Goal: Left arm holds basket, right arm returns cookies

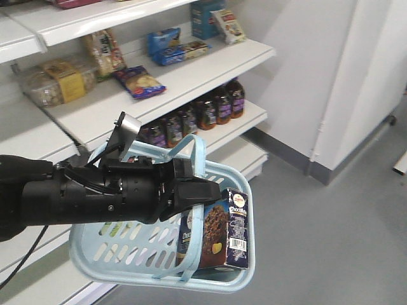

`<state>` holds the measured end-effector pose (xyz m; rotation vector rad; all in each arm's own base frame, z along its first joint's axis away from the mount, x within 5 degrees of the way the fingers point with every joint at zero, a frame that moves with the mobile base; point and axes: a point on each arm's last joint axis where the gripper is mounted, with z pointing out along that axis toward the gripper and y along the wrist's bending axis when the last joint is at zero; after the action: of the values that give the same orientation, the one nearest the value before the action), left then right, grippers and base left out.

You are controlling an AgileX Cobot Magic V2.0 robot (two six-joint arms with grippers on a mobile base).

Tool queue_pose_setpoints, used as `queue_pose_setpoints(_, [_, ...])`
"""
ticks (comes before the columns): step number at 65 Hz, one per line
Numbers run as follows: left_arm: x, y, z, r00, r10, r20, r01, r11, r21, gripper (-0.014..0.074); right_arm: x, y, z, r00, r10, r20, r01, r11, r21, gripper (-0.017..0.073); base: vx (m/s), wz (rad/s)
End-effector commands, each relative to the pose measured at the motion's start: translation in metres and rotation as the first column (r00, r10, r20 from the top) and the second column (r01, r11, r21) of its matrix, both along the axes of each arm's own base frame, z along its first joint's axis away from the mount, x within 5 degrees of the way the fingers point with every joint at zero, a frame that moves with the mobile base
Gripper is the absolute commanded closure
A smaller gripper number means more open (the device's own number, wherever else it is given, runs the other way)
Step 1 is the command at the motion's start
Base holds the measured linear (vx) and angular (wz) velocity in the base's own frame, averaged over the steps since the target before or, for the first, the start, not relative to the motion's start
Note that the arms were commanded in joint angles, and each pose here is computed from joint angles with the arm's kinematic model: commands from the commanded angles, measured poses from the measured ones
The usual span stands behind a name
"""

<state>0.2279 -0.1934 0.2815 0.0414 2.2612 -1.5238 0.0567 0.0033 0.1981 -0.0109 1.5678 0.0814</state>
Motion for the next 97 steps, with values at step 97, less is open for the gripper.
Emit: queue_pose_setpoints(97, [-0.006,-0.0012,0.0258,0.999,-0.018,0.045,0.022,0.995,-0.097,0.0596,-0.0005,0.0002,0.0017,0.997,0.002,0.071,-0.001,1.0,-0.005,0.057,0.17,0.48])
